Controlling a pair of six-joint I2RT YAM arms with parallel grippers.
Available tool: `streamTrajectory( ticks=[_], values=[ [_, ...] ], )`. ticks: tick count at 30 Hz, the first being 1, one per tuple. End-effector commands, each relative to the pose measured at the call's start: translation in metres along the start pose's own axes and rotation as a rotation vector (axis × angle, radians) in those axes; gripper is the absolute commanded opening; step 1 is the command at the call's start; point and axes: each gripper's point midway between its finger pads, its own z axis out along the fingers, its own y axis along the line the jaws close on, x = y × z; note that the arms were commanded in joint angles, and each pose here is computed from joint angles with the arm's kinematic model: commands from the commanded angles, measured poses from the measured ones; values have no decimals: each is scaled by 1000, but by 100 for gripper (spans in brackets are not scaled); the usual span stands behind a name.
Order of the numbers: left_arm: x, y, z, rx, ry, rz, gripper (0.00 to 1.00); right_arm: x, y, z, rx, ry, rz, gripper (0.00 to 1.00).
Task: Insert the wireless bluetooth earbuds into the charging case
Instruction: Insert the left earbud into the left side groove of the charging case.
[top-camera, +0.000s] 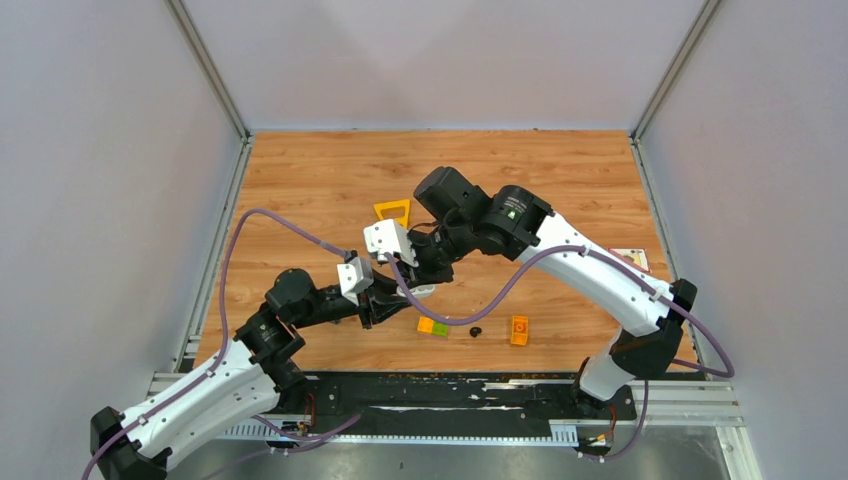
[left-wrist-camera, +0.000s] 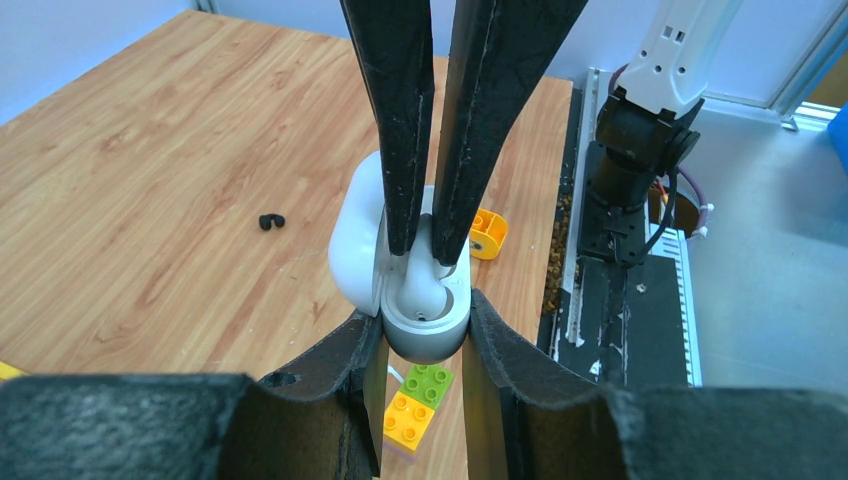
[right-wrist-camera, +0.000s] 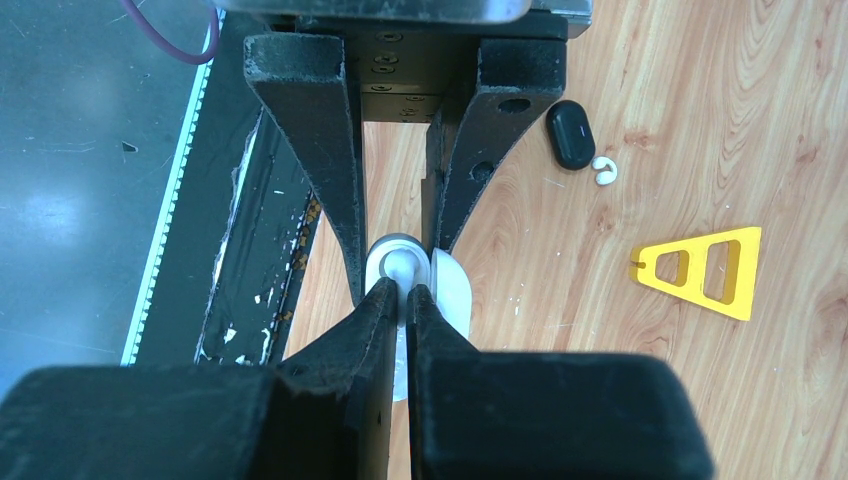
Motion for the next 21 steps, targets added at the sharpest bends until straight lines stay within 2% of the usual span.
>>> streamTrajectory(
  ticks=[1,13,17,21],
  values=[
    [-15,1,0,2,-54,47,0,-2,1,4,-5,-7,-13,1],
    [-16,3,0,-11,-59,50,0,4,1,2,7,19,-14,0],
    [-15,3,1,-11,-55,48,0,4,4,2,-2,15,-13,12],
    [-14,3,0,-12,-52,48,0,-9,7,-8,-7,-20,-28,18]
  ],
)
